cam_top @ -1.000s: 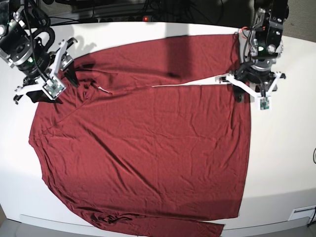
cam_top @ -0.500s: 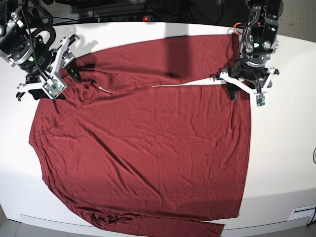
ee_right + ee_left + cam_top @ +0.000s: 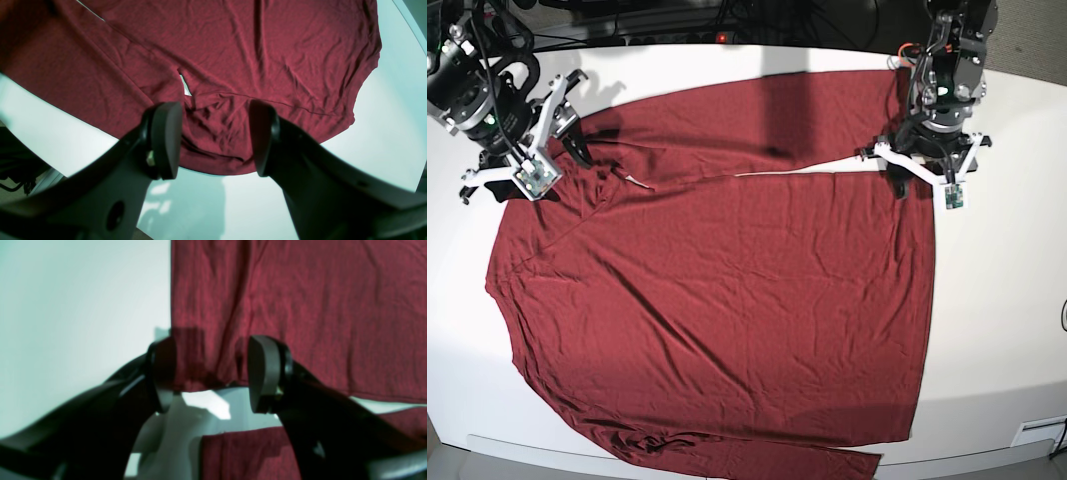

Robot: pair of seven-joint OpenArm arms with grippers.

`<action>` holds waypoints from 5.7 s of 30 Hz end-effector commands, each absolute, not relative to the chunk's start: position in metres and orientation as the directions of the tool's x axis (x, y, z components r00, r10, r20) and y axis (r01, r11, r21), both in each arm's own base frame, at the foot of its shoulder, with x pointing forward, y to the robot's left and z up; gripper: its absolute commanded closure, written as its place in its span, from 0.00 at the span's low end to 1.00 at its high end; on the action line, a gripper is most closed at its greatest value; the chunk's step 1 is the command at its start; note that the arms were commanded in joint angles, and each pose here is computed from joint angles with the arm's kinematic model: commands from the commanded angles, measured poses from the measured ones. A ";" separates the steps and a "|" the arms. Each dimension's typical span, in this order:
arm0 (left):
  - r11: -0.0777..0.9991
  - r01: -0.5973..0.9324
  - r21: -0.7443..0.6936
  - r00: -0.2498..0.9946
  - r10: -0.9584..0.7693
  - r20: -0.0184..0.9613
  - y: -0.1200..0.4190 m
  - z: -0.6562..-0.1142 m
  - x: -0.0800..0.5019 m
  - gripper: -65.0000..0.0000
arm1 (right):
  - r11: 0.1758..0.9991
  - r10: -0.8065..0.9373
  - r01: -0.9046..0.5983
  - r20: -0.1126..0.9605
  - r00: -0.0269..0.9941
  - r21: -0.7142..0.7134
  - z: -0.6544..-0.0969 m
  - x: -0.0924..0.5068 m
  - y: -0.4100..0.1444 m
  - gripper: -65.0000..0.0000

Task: Fold the T-shirt properly
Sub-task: 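Close both grippers on the shoulder edges of the red shirt, then drag the shoulder edge with the right gripper toward the hem, then pull both grippers toward the hem, folding the shirt body over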

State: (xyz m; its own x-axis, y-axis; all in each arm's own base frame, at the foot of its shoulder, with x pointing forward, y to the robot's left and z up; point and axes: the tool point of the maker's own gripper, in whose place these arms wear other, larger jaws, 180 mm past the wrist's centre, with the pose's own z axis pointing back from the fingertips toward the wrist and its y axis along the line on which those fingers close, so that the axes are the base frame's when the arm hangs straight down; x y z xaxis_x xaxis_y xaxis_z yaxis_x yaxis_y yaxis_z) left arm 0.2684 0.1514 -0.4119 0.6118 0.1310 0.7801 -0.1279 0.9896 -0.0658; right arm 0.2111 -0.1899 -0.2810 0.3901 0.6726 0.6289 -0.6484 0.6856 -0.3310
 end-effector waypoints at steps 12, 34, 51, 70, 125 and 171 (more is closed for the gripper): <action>0.985 -0.142 -0.100 0.561 0.163 0.811 0.142 -0.404 0.276 0.49 | 0.678 0.677 -0.646 0.641 0.362 -0.350 -0.272 0.215 -0.189 0.50; 0.991 -0.118 0.057 0.580 0.022 0.814 0.156 -0.424 0.270 1.00 | 0.678 0.677 -0.646 0.640 0.364 -0.350 -0.272 0.215 -0.189 0.50; 0.989 -0.101 0.111 0.575 -0.033 0.817 0.159 -0.421 0.272 1.00 | 0.888 0.365 -0.437 0.794 0.487 -0.140 -0.294 0.242 -0.187 0.50; 0.989 -0.101 0.111 0.575 -0.033 0.818 0.159 -0.421 0.272 1.00 | 0.928 0.193 -0.368 0.767 0.612 0.060 -0.353 0.283 -0.184 0.27; 0.989 -0.101 0.112 0.575 -0.034 0.817 0.159 -0.421 0.272 1.00 | 0.917 0.334 -0.398 0.481 0.811 0.034 -0.436 0.271 -0.175 0.84; 0.971 -0.103 0.216 0.349 -0.168 0.922 0.171 -0.332 0.343 1.00 | 0.938 0.277 -0.339 0.750 0.601 -0.074 -0.328 0.397 -0.178 1.00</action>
